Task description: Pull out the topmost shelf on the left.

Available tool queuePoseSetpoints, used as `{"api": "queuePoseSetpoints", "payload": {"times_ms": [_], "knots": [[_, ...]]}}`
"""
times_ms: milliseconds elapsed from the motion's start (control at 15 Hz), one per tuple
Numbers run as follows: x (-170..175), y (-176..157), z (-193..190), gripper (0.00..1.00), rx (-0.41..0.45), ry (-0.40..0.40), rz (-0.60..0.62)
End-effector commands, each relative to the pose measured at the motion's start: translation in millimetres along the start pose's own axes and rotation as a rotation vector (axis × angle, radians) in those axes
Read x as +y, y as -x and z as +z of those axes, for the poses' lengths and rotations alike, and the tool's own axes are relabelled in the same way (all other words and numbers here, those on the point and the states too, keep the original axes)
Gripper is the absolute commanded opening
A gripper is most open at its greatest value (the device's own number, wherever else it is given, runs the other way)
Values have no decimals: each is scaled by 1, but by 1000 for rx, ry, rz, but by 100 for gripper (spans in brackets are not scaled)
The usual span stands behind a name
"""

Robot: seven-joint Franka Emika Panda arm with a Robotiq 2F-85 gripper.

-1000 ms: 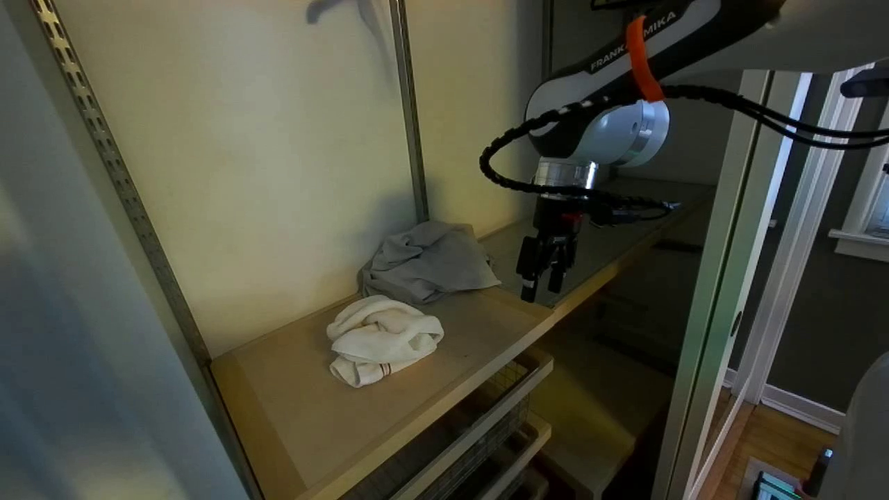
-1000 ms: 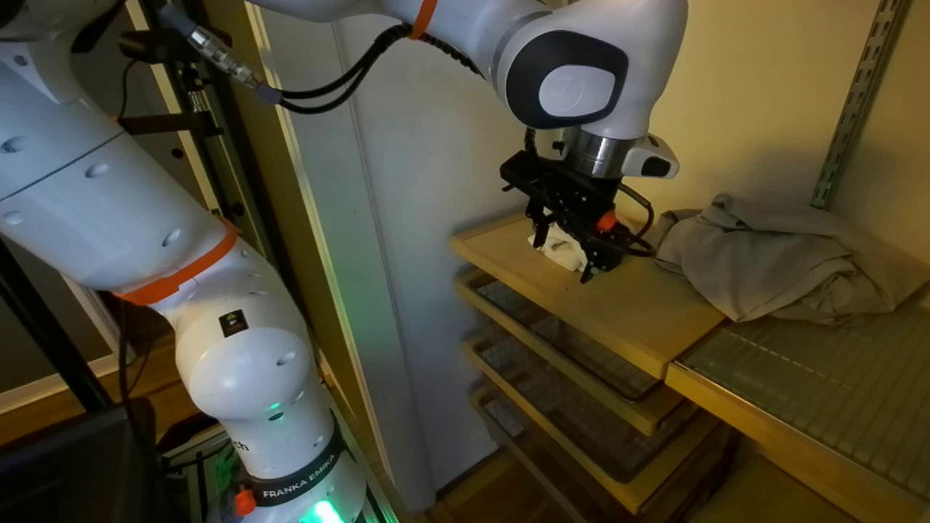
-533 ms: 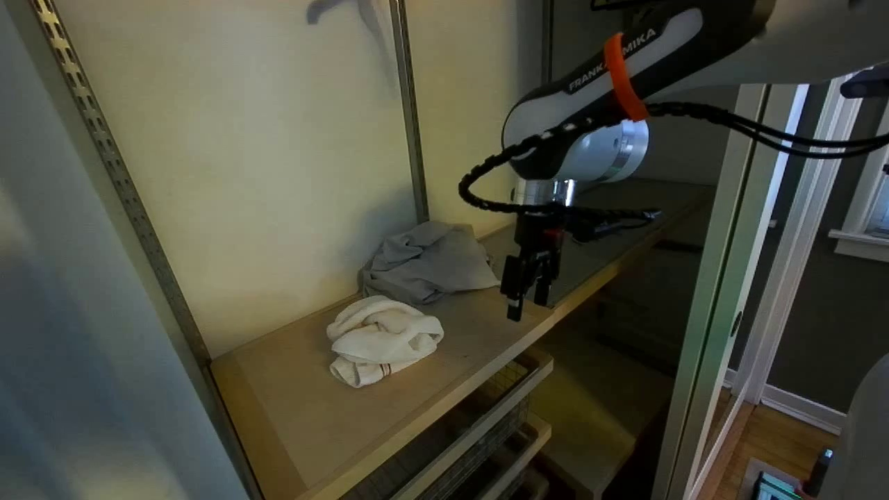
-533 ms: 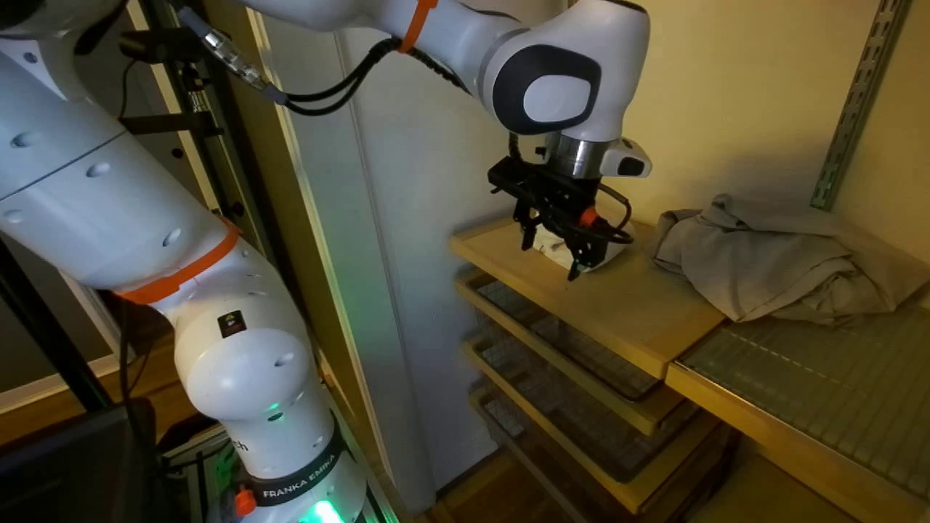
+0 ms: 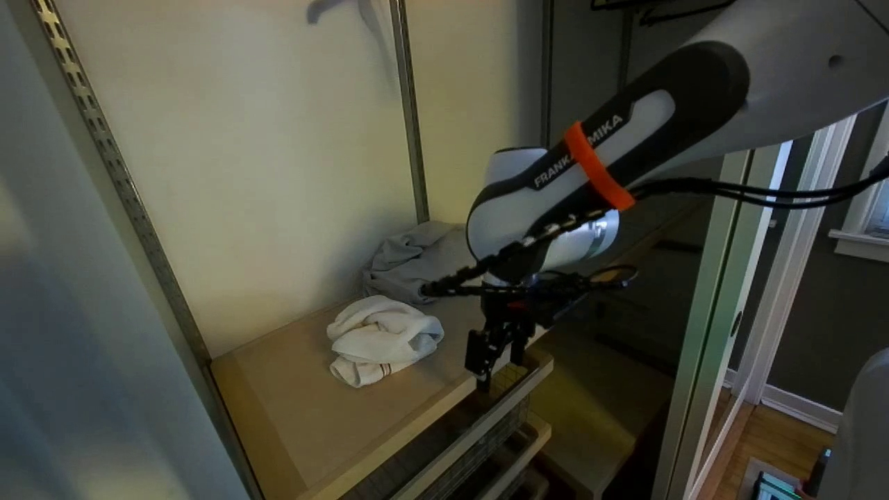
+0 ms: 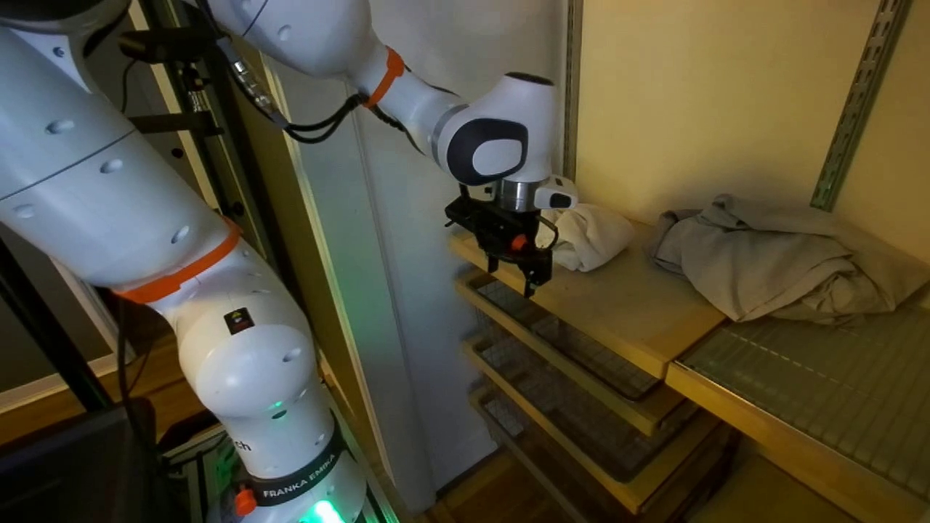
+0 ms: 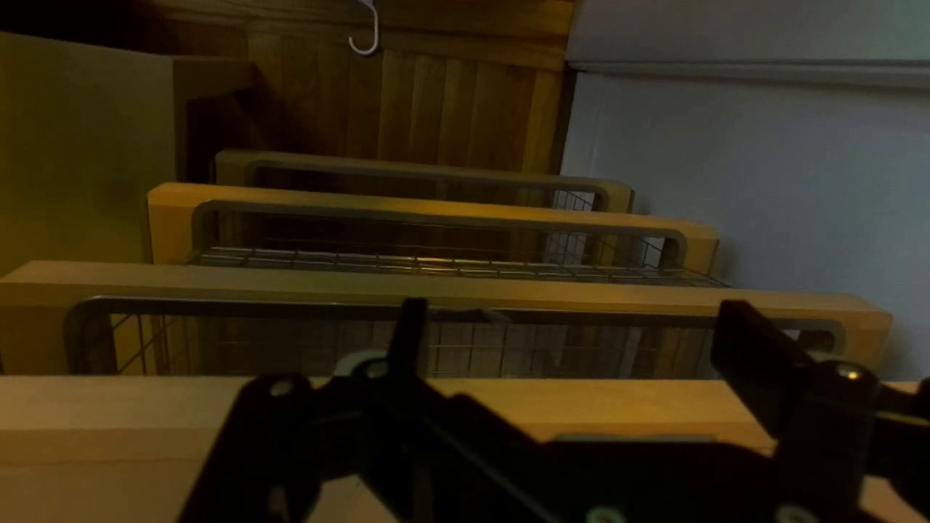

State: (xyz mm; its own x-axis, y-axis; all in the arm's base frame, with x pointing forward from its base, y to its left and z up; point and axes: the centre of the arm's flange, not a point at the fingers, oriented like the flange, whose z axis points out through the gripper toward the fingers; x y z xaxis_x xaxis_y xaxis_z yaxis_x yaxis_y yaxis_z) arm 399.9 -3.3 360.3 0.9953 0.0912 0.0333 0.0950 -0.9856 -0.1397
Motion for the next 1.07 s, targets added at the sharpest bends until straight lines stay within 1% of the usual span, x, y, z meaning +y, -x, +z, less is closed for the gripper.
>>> {"api": "queuePoseSetpoints", "payload": {"times_ms": [0, 133, 200, 267, 333, 400, 467, 533, 667, 867, 1000], "knots": [[-11, 23, 47, 100, 44, 26, 93], [-7, 33, 72, 100, 88, 61, 112], [-4, 32, 80, 100, 121, 83, 94], [-2, 26, 86, 100, 157, 112, 61], [2, 22, 90, 100, 178, 148, -8], [4, 16, 95, 100, 209, 140, -20], [0, -3, 65, 100, 182, 115, 17], [2, -5, 72, 100, 197, 124, 4], [3, -8, 82, 100, 195, 128, -6], [3, -9, 82, 100, 194, 129, -9], [-1, -12, 89, 100, 196, 145, -2]]}}
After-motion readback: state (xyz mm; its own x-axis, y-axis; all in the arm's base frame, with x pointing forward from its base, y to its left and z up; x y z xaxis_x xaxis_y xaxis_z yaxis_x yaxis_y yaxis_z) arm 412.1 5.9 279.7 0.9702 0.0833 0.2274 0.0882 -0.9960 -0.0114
